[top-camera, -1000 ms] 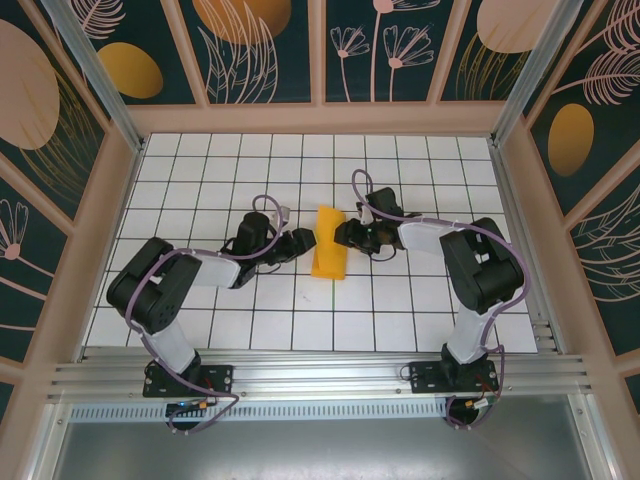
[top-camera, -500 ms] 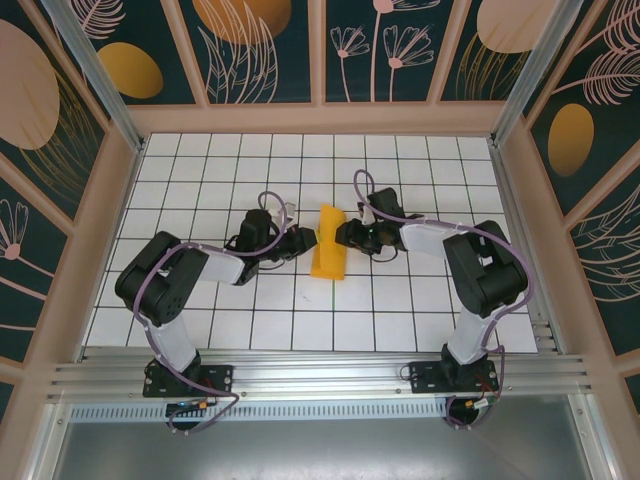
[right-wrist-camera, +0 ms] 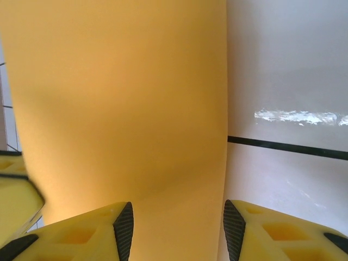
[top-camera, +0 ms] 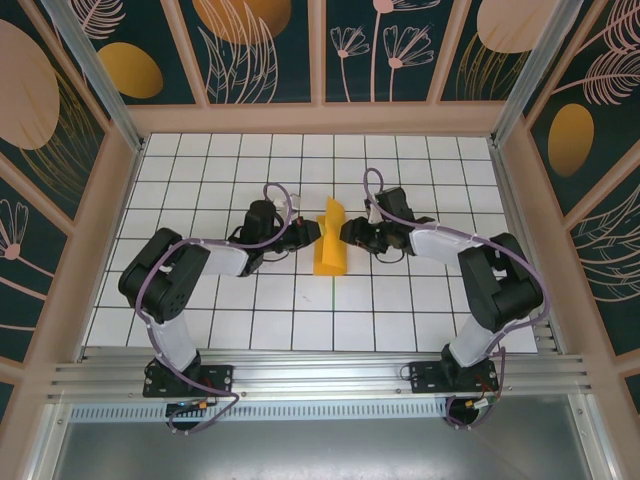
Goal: Fold a paper plane with a square sheet of paper (pick it up from the middle)
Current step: Hold the square sheet of paper at the center of the table.
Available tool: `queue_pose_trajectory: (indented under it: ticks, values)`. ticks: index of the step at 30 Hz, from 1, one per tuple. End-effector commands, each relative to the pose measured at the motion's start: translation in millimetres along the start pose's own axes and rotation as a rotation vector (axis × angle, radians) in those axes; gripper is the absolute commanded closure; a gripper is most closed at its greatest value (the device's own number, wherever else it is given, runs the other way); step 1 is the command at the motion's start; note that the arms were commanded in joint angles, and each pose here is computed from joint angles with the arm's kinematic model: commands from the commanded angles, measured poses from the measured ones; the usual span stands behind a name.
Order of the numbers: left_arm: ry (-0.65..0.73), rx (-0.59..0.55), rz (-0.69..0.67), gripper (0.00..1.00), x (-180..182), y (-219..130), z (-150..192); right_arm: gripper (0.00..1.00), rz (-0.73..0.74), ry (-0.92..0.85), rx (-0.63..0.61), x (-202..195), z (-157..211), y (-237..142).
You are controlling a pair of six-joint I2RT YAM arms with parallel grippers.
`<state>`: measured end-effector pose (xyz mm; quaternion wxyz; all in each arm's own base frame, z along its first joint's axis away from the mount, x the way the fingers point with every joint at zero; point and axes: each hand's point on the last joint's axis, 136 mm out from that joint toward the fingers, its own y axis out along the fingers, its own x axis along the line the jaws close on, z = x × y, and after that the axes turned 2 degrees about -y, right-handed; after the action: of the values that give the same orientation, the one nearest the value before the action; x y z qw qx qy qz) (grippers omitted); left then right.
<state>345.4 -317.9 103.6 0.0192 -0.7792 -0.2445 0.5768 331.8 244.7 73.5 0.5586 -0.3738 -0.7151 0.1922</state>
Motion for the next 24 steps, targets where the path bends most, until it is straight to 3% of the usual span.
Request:
queue_pose_trajectory:
  ticks: [1, 8, 24]
  values:
    - [0.018, 0.055, 0.002, 1.00, 3.2, 8.5, 8.2, 0.49, -0.007, 0.004, -0.058, 2.5, -6.1, -16.9]
    - [-0.004, 0.065, -0.181, 1.00, 40.7, 10.8, 9.6, 0.46, 0.005, 0.016, -0.136, -1.9, -15.6, -31.0]
    - [0.010, 0.003, -0.353, 1.00, 64.4, -2.3, 0.0, 0.46, 0.137, -0.057, 0.000, -7.4, -9.3, 19.0]
